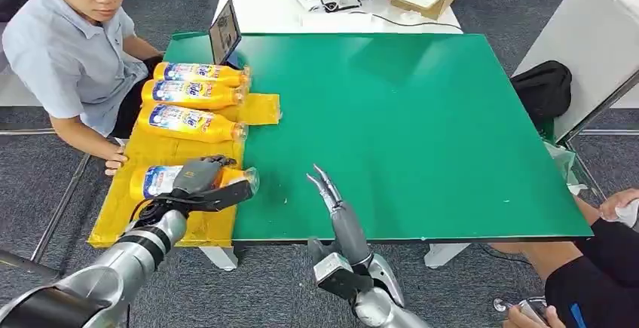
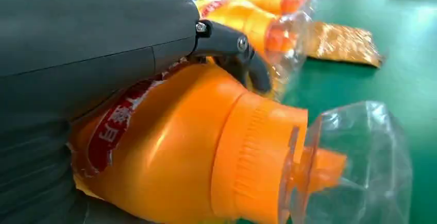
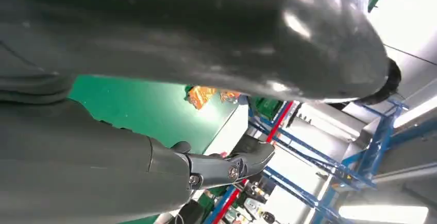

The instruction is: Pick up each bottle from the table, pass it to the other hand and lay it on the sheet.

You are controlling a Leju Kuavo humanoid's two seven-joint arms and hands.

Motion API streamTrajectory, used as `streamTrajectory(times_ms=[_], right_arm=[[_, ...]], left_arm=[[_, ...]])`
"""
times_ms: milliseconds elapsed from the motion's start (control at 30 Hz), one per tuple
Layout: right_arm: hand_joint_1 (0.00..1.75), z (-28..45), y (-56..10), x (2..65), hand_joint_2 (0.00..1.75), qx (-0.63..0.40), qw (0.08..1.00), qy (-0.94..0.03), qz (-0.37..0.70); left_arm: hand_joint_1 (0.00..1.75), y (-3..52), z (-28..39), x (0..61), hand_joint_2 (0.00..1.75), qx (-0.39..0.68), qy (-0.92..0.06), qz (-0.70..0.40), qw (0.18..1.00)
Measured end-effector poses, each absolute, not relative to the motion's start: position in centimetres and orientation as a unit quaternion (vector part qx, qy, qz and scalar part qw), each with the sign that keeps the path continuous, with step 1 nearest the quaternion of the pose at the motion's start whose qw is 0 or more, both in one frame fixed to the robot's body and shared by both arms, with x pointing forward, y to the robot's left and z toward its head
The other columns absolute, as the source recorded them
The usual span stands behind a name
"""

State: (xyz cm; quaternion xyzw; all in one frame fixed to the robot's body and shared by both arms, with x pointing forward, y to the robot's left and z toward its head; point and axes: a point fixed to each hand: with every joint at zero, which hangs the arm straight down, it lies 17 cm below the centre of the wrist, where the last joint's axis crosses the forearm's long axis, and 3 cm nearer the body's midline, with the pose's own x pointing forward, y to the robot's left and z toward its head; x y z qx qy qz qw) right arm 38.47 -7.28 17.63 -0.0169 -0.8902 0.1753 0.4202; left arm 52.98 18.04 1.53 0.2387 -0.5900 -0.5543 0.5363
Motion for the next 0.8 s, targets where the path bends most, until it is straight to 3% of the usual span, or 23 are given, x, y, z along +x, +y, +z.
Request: streamTrajectory(times_ms=[167,200,433,633,800], right_arm=[[0.0,16.9,-7.3,38.4,0.0,-0.016,0.425,-0.886,0.182],[0.0,16.9,-7.3,38.4,0.0,-0.017,0.426,-0.886,0.181],[0.0,16.7,-7.7,38.6,0.0,-0.026,0.427,-0.886,0.18],[0.0,16.6,-8.1,38.7,0.0,-0.033,0.428,-0.886,0.178],[0.0,16.6,-8.3,38.7,0.0,-0.037,0.427,-0.886,0.177]], left_arm=[[0.0,17.3,1.0,51.9,1.75,0.174,-0.607,-0.531,0.565],[0.0,17.3,1.1,51.9,0.0,0.165,-0.614,-0.52,0.571],[0.0,16.8,3.6,52.5,0.0,0.101,-0.664,-0.438,0.598],[0.0,15.2,6.6,52.2,0.0,-0.019,-0.711,-0.326,0.623],[0.0,15.0,8.5,52.2,0.0,-0.042,-0.742,-0.271,0.612]])
